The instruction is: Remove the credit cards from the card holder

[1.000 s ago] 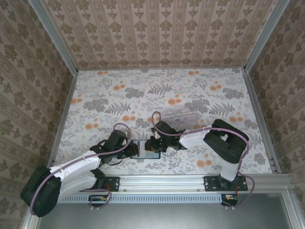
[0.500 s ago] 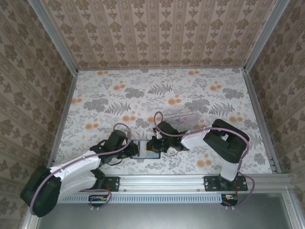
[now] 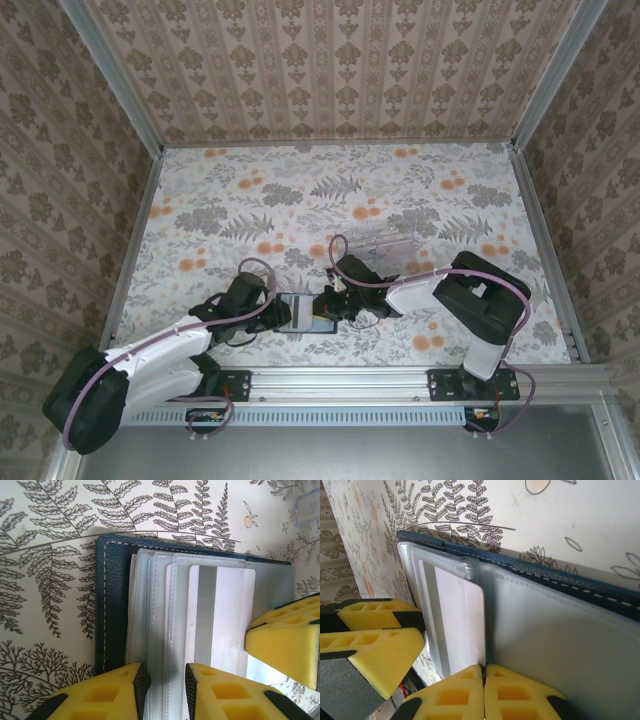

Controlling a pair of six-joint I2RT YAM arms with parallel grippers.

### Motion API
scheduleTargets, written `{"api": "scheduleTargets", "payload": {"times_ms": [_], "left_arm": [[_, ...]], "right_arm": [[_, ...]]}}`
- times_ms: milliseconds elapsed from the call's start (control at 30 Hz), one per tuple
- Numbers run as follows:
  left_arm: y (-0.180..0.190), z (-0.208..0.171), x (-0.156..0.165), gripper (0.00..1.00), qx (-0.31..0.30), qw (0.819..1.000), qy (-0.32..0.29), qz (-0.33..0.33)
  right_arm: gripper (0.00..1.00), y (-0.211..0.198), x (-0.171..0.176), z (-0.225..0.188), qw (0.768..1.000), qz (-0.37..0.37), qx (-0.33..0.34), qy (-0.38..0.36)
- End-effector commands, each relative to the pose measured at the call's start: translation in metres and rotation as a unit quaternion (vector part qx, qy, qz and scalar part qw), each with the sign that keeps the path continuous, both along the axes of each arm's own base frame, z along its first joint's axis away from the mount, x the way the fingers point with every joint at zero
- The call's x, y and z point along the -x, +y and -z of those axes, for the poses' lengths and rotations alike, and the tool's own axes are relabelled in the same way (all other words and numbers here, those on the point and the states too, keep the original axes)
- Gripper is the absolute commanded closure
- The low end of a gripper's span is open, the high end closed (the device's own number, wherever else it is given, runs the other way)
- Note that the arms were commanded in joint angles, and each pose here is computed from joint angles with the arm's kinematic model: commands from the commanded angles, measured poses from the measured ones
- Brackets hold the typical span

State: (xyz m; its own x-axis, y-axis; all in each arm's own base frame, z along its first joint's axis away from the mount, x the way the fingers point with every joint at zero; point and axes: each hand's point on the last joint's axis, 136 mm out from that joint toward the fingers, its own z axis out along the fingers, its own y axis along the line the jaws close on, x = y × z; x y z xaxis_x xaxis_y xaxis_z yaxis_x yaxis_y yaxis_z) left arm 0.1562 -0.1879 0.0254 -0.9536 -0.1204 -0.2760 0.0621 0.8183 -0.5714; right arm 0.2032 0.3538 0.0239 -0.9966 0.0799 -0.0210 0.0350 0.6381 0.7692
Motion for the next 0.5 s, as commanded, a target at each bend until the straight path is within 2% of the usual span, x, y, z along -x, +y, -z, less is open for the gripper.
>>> {"api": "scheduleTargets", "payload": {"times_ms": [0, 167, 467], "left_arm": [[0.009, 0.008, 0.005, 0.69, -0.029, 0.999, 0.017, -0.007], [0.008, 0.007, 0.004, 0.69, -0.029, 0.999, 0.016, -0.006], [0.008, 0.006, 0.003, 0.69, -0.031, 0.999, 0.015, -0.005]], "right_arm": [[0.93, -0.014, 0.003, 0.005, 1.000, 0.012, 0.015, 0.010], [0.98, -0.024, 0.002, 0.003, 1.000, 0.017, 0.009, 0.005], [0.98, -0.045, 0.003, -0.013, 1.000, 0.012, 0.004, -0.015]]}}
